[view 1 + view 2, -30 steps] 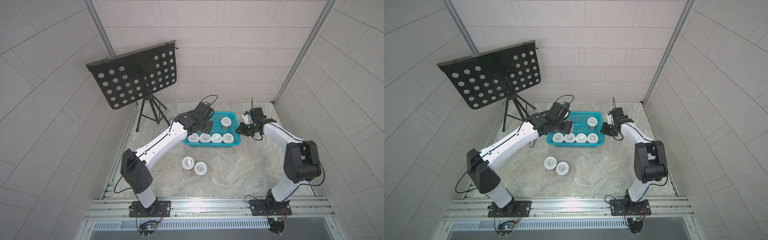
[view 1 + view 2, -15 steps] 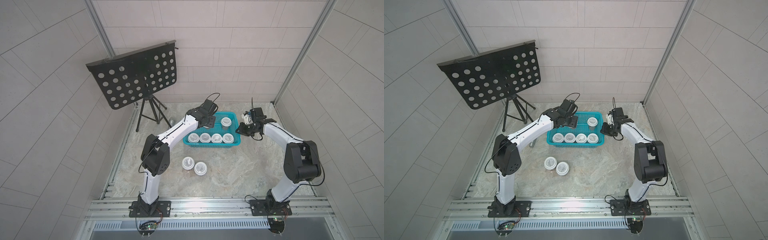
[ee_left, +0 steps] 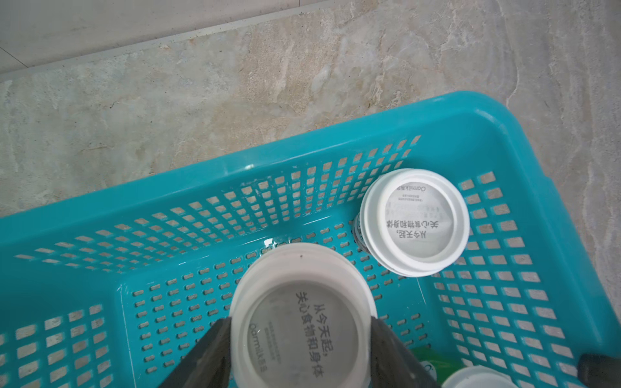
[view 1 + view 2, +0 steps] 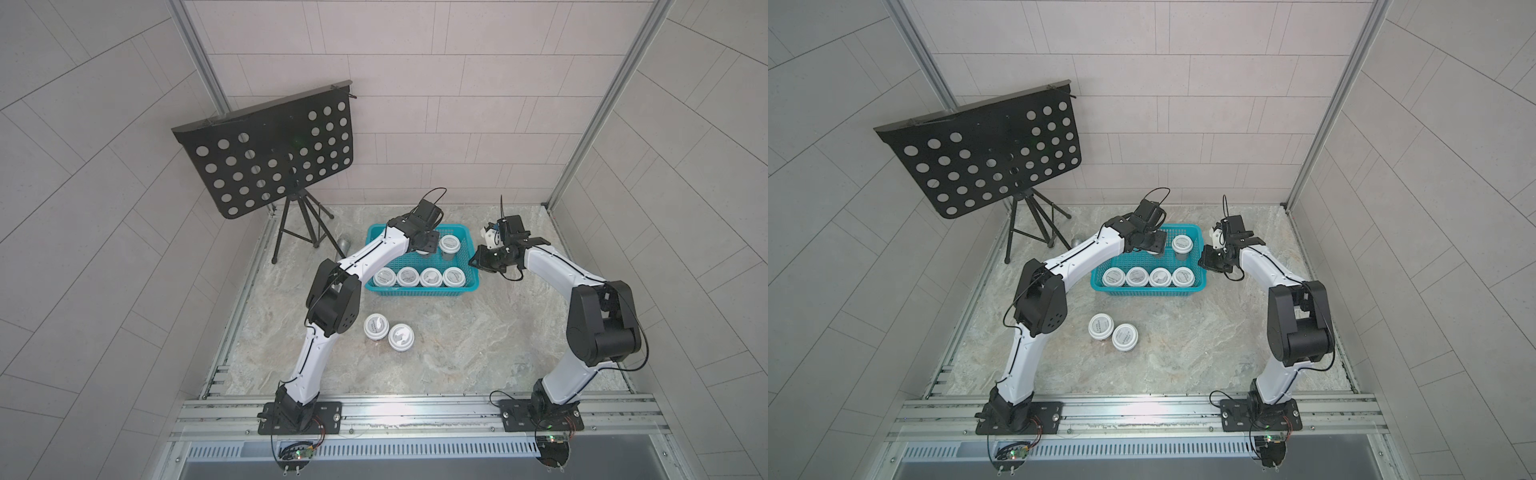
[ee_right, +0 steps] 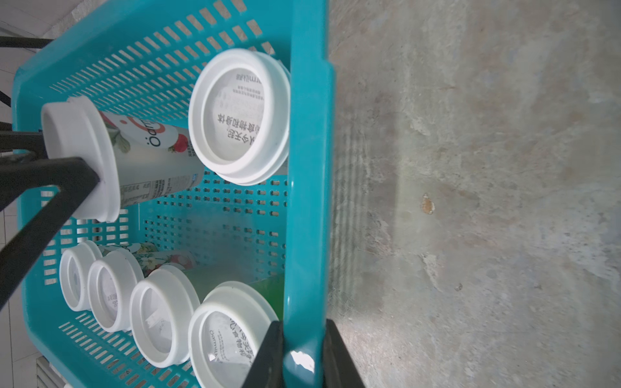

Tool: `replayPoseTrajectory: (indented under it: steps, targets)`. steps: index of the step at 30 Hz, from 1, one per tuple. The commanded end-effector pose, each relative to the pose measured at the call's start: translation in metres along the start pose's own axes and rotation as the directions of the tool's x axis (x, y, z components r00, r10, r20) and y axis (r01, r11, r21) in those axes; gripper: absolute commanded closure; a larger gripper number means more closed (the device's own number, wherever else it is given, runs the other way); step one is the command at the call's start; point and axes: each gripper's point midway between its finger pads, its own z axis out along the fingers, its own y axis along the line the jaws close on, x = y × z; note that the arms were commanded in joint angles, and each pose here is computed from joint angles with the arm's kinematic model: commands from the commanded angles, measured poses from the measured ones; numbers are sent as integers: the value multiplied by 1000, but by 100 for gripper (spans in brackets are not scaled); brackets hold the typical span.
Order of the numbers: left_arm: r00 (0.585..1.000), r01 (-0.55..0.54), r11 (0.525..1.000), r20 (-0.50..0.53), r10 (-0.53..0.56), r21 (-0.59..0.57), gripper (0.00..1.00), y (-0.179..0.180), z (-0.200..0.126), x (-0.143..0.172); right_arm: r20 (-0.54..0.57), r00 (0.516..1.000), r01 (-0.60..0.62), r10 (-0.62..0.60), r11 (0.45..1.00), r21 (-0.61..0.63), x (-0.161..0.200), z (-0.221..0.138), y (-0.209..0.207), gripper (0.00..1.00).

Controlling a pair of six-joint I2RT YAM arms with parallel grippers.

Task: Put the yogurt in the basket
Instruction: Adjust the basket at the center of the board.

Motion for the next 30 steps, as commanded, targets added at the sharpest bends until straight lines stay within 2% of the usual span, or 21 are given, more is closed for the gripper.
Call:
replayPoseTrajectory:
  steps: [1,30]
  targets:
    - [1000,-1,1000,13,2,-15,35,1,6,-10,-42,999,14,-14,1000,-1,8,9,3,79]
    - [999,-32,993,-46,27,-111,34,15,45,3,-42,999,29,-29,1000,-1,9,9,9,78]
